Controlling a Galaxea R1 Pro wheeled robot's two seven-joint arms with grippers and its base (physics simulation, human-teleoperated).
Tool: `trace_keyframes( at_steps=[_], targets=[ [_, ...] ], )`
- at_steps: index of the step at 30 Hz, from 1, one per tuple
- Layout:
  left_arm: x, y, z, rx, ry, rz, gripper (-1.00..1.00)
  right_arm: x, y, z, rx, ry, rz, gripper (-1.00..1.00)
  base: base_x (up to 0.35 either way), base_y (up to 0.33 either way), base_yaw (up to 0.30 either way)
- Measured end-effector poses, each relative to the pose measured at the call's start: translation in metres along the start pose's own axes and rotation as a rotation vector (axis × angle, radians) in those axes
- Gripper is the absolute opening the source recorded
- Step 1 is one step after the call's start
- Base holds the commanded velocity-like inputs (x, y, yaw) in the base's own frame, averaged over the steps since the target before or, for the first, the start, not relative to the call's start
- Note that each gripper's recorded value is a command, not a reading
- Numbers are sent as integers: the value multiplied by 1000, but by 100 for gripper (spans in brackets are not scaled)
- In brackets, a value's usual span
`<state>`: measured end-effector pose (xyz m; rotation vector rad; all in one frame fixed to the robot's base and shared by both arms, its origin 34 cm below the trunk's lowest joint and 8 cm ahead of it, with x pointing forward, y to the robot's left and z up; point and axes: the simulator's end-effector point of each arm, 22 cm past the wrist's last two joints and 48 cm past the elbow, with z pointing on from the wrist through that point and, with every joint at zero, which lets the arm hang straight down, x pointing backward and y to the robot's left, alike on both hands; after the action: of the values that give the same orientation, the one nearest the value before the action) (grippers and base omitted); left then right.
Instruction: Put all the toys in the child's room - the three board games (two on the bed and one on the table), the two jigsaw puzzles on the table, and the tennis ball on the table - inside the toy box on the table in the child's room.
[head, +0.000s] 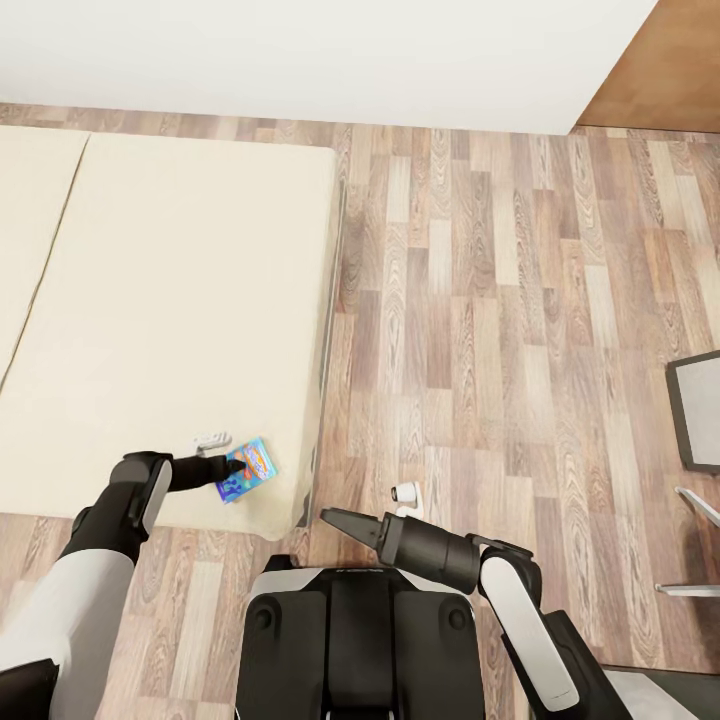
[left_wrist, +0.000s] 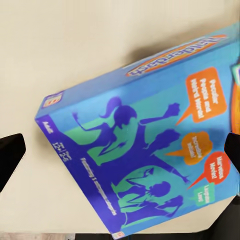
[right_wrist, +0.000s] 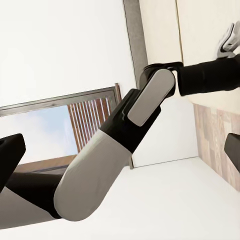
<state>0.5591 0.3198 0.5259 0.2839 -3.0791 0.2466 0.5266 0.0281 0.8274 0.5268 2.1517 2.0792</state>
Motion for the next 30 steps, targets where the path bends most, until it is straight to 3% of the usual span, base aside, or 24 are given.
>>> trace_keyframes(
  at_steps=[6,30],
  targets=[
    [-7,-2,0,6,-32,9,100,0,0,0,0,0,0,100,0,-21,0],
    [-7,-4,0,14,-34,9,100,0,0,0,1,1,0,100,0,-81,0]
  ],
)
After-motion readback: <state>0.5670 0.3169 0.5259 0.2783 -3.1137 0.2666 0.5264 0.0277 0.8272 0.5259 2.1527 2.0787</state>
